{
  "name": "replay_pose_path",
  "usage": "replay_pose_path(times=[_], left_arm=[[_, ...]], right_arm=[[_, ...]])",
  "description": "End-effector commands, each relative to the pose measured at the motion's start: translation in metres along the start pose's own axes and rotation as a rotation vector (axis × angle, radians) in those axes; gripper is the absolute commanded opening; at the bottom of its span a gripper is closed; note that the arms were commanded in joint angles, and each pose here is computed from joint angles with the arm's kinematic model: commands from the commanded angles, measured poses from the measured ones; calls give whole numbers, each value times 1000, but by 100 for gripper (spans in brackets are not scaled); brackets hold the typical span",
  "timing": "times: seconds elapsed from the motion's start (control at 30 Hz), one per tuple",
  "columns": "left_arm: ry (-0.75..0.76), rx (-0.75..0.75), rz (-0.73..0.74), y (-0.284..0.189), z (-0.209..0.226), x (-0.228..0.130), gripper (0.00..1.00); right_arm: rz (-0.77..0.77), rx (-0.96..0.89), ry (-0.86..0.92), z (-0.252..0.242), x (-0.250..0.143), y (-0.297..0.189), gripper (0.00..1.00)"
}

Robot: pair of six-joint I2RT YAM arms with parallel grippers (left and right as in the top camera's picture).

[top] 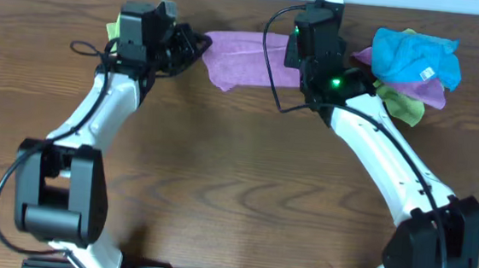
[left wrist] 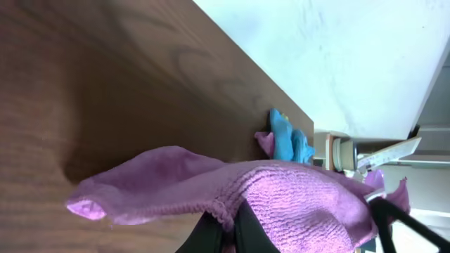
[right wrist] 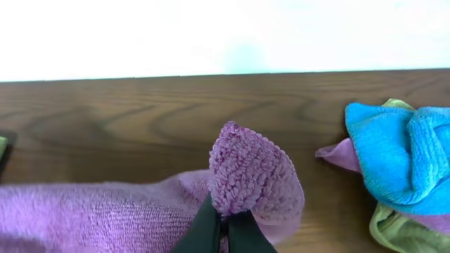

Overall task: Fold the cloth
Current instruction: 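Lift the purple cloth with both grippers and stretch it apart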

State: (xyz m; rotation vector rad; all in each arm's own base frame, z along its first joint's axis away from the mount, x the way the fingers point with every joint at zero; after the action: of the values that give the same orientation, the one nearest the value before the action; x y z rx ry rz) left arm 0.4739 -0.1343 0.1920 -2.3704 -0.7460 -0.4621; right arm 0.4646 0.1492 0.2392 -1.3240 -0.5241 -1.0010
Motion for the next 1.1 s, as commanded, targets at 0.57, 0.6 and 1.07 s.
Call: replay_pose_path(times=[0.57, 0.6, 1.07], left_arm=[[114, 50, 396, -45, -7, -69, 6], [110, 55, 415, -50, -9, -74, 6], [60, 97, 776, -58, -13, -190, 6]], right_arm=[[278, -160, -176, -47, -43, -34, 2], [291, -159, -179, -48, -44, -38, 2], [614, -274, -183, -88, -102, -86, 2]])
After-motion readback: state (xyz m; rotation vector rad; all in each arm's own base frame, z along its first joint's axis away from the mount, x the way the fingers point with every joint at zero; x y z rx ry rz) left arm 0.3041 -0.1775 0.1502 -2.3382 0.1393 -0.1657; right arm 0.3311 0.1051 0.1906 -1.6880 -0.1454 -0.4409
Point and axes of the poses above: each gripper's point midway between its finger pads, its own y axis out along the fingers, its own z axis along the line the jaws close on, x = y × z, the point moved 3 cm from there along -y, back along the fingers, and after that the axes turned 14 degrees about y, right-handed, at the moved point
